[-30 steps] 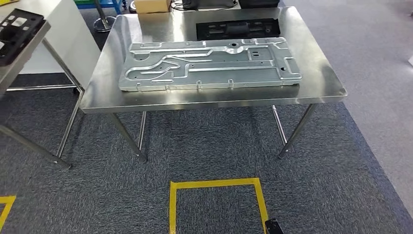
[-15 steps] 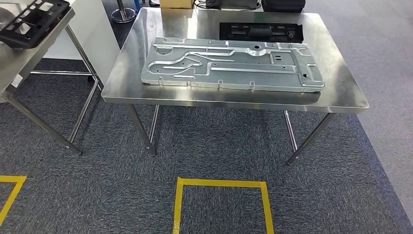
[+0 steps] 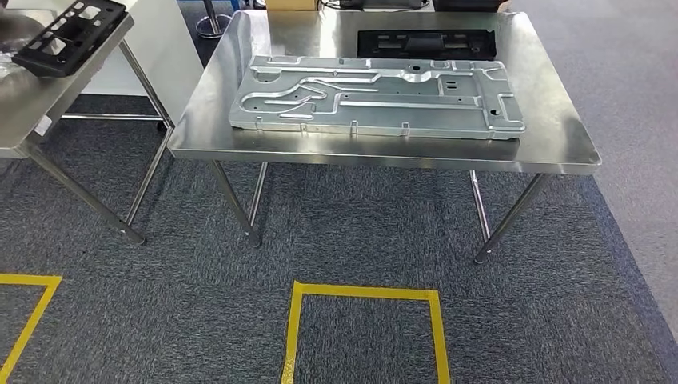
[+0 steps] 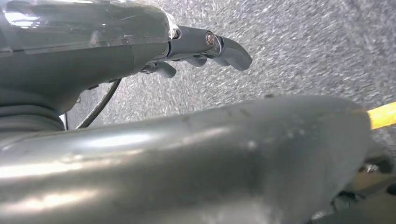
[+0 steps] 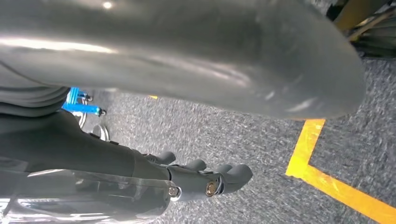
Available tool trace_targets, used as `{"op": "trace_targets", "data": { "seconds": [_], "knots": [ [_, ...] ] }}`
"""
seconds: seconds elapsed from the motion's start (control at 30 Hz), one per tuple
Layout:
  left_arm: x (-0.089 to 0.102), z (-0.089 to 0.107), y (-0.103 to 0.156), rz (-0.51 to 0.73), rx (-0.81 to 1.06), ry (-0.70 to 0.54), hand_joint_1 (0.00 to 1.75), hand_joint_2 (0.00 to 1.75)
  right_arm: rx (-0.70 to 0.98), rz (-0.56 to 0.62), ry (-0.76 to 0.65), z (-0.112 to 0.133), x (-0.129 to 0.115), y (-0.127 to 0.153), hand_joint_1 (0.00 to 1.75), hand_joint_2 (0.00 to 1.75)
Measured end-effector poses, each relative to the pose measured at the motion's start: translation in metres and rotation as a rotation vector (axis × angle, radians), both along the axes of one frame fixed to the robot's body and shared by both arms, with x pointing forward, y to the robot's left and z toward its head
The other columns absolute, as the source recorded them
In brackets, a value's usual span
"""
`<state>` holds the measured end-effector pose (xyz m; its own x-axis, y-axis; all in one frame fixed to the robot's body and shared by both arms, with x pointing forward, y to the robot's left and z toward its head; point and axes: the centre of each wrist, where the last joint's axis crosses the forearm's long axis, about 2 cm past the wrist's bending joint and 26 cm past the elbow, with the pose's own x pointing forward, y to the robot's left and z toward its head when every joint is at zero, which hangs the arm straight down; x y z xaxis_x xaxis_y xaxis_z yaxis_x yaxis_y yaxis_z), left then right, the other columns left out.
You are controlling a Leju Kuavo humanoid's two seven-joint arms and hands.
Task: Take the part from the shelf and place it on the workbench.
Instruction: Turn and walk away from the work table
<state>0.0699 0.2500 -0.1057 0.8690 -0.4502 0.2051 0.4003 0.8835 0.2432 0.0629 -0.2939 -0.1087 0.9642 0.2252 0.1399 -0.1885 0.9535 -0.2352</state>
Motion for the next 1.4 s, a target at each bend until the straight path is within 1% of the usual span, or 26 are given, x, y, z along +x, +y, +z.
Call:
{"op": "trace_targets", "data": {
  "seconds": [0.27, 0.57, 0.7, 0.9, 1.1, 1.3, 1.4],
  "knots": [
    [0.01, 0.001, 0.007, -0.01, 0.02, -0.018, 0.0, 0.0, 0.012, 0.029, -0.012, 0.0, 0.0, -0.001, 0.0, 0.0],
    [0.004, 0.0, 0.006, -0.03, 0.021, 0.016, 0.0, 0.0, 0.02, 0.052, -0.001, 0.0, -0.002, 0.006, 0.0, 0.0],
    [0.001, 0.0, 0.005, -0.032, 0.018, 0.021, 0.0, 0.0, 0.048, 0.058, -0.008, 0.0, -0.001, 0.007, 0.0, 0.0],
    [0.002, 0.0, 0.005, -0.041, 0.016, 0.009, 0.0, 0.0, 0.067, 0.062, -0.003, 0.0, -0.001, 0.007, 0.0, 0.0],
    [0.004, 0.0, 0.005, -0.048, 0.016, 0.004, 0.0, 0.0, 0.052, 0.063, -0.002, -0.001, -0.002, -0.004, 0.0, 0.0],
    [0.015, 0.002, 0.006, -0.076, 0.023, -0.036, 0.0, 0.0, 0.029, 0.074, -0.009, 0.0, -0.002, -0.005, 0.0, 0.0],
    [0.01, 0.001, 0.006, -0.093, 0.032, -0.048, 0.0, 0.0, 0.02, 0.073, 0.007, -0.001, -0.003, -0.004, 0.0, 0.0]
  ]
}}
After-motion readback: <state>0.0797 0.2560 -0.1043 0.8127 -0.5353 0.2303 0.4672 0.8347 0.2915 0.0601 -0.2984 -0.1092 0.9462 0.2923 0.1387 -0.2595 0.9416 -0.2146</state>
